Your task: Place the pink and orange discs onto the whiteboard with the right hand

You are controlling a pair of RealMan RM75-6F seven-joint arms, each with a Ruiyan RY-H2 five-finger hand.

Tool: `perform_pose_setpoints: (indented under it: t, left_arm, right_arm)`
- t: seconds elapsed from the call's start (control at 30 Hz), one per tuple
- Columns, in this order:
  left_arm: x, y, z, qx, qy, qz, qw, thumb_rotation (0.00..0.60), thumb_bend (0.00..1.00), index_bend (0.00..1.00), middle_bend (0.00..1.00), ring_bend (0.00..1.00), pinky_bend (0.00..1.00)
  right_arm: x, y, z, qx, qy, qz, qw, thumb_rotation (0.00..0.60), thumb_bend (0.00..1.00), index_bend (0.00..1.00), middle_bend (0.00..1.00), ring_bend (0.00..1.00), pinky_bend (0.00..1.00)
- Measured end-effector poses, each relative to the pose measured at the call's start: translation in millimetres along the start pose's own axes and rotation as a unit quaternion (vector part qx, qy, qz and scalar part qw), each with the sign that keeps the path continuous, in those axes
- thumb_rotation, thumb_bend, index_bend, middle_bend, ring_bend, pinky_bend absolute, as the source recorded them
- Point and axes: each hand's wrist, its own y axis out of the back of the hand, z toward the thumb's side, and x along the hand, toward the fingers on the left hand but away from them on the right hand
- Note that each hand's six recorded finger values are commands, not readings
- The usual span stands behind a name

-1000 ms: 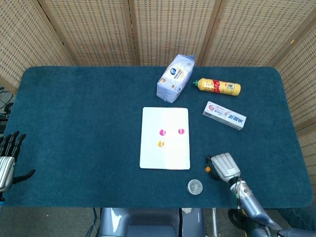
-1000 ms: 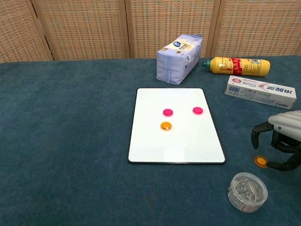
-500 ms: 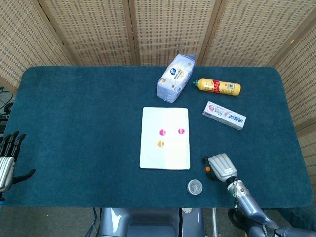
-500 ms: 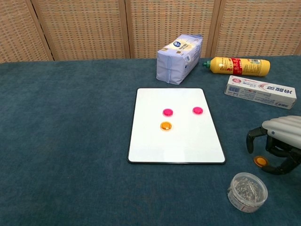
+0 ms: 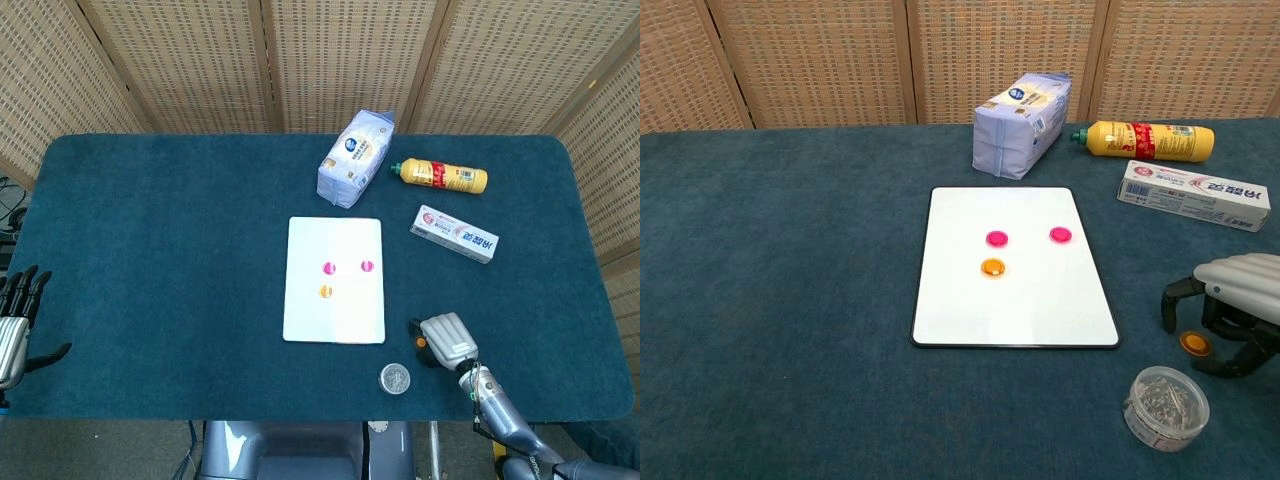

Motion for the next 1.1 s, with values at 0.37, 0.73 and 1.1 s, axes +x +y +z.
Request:
perform_pose_setpoints:
  t: [0.37,0.73,1.1]
  left_arm:
    - [0,0,0,0.001,0.001,0.0,1.0,0.6,0.0,0.0,0.0,0.0,0.0]
    - [0,0,0,0.001,0.0,0.0,1.0,0.6,0.0,0.0,0.0,0.0,0.0]
    - [0,0,0,0.0,0.0,0.0,1.0,0.6,0.0,0.0,0.0,0.0,0.0]
  right_arm:
    - [-5,0,-3,0.002,-0.007,0.009,0.9999,0.6,0.34,0.47,0.92,0.93,1.0]
    - [-6,2,-2,-0.001,-0.006,0.006,1.0,0.6,0.35,0.51,0.93,0.93,1.0]
    - [-12,17,6,-0.005,0.003,-0.01,0.9999,0.6,0.35,0.51,0.93,0.93,1.0]
